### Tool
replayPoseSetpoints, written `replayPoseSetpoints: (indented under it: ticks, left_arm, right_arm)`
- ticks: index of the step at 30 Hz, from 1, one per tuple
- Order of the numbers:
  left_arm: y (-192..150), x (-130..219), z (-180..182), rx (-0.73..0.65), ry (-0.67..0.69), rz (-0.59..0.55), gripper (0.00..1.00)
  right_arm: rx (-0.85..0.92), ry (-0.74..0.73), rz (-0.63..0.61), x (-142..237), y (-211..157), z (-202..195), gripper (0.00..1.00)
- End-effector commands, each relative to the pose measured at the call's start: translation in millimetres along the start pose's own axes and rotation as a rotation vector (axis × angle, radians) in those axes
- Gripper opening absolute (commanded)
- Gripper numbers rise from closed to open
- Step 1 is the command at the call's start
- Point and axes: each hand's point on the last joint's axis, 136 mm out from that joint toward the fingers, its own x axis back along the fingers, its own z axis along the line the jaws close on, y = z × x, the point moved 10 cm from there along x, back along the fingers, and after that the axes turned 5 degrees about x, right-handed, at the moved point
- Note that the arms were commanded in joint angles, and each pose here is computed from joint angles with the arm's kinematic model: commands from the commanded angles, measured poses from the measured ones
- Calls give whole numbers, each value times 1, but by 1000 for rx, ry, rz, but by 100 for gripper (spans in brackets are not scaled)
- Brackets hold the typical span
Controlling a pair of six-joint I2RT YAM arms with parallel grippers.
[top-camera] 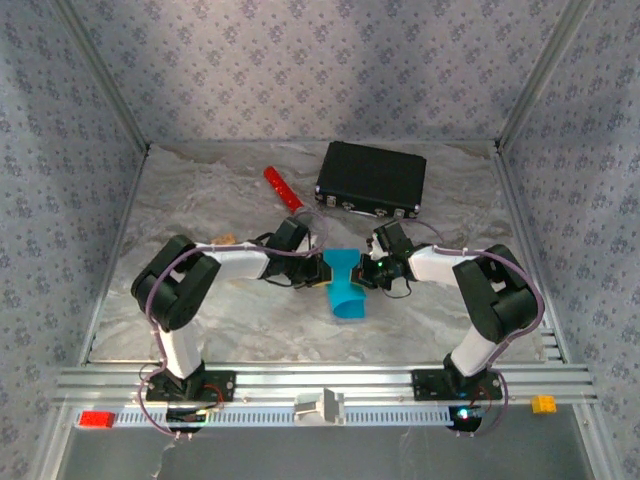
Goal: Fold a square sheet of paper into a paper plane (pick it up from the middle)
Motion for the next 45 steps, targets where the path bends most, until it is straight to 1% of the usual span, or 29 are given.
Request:
replayPoseSetpoints:
  ticks: [1, 4, 9, 11, 16, 18, 20, 22, 28, 32, 40, 45]
  left_arm:
    - [-8, 6, -16, 11, -29, 47, 11]
    - [-10, 0, -11, 28, -37, 65, 11]
    - [-15, -10, 8, 51, -3, 83, 11]
    - [-18, -13, 17, 45, 36, 93, 11]
    - [-30, -19, 49, 44, 190, 115, 11]
    - [-32, -19, 53, 42, 196, 108, 10]
    - [-31, -14, 50, 28, 197, 80, 11]
    - [-28, -7, 39, 8, 177, 49, 11]
    - [-17, 18, -5, -18, 40, -28, 12]
    - [-16, 17, -15, 15, -41, -25, 12]
    - [-27, -7, -5, 41, -39, 48, 12]
    - [-37, -13, 18, 13, 71, 74, 12]
  right_arm:
    - [-99, -206, 87, -5, -27, -35, 0]
    - [-101, -207, 87, -6, -27, -35, 0]
    - [-101, -206, 88, -6, -27, -36, 0]
    - [-101, -207, 89, -6, -27, -36, 0]
    - [-104, -210, 92, -6, -28, -37, 0]
    - [-103, -208, 96, -7, -29, -37, 0]
    - [-104, -208, 96, -7, -28, -37, 0]
    - [-103, -210, 91, -6, -28, -36, 0]
    - [-104, -213, 89, -5, -28, -36, 0]
    - [-103, -212, 88, -5, -28, -36, 0]
    - [-104, -215, 91, -6, -28, -36, 0]
    - [-107, -218, 91, -5, -29, -38, 0]
